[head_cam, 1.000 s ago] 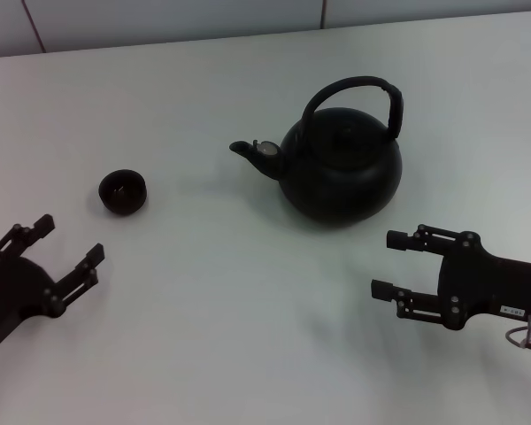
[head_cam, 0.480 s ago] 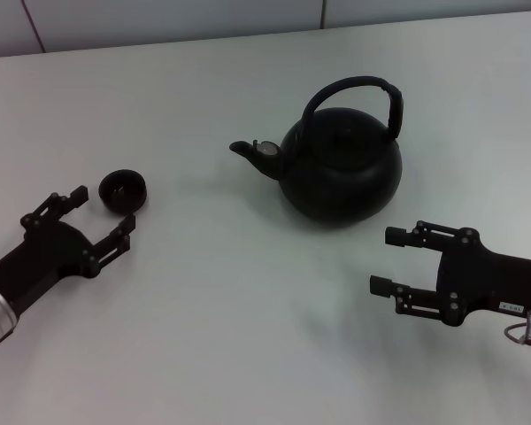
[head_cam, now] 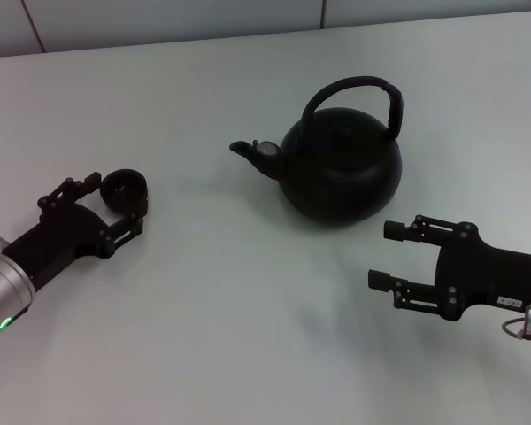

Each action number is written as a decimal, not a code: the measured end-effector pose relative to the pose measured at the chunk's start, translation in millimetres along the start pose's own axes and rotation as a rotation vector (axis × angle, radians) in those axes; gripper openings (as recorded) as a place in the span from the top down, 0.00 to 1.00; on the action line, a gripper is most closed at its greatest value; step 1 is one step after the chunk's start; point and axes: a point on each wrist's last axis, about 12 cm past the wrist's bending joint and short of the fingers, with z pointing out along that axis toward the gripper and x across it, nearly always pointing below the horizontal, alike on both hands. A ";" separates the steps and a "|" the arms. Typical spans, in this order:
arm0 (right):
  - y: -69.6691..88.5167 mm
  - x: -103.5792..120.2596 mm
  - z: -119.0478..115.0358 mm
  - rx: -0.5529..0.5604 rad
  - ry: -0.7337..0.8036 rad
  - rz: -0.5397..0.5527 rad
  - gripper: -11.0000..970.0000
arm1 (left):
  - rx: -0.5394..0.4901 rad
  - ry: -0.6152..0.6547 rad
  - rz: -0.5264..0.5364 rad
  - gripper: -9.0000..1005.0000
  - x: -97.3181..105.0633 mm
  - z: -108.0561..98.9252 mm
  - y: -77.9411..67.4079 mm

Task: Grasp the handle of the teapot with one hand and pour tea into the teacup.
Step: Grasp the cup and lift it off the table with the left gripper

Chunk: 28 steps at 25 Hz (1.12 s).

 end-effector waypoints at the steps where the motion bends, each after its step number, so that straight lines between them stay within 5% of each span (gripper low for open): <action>1: -0.2 -0.2 0.2 0.000 0.000 0.000 0.26 | -0.001 0.003 0.000 0.22 -0.4 1.2 0.2; 28: -3.0 -3.9 2.9 0.001 -0.014 -0.007 0.26 | -0.011 0.038 0.012 0.25 -6.1 17.2 1.2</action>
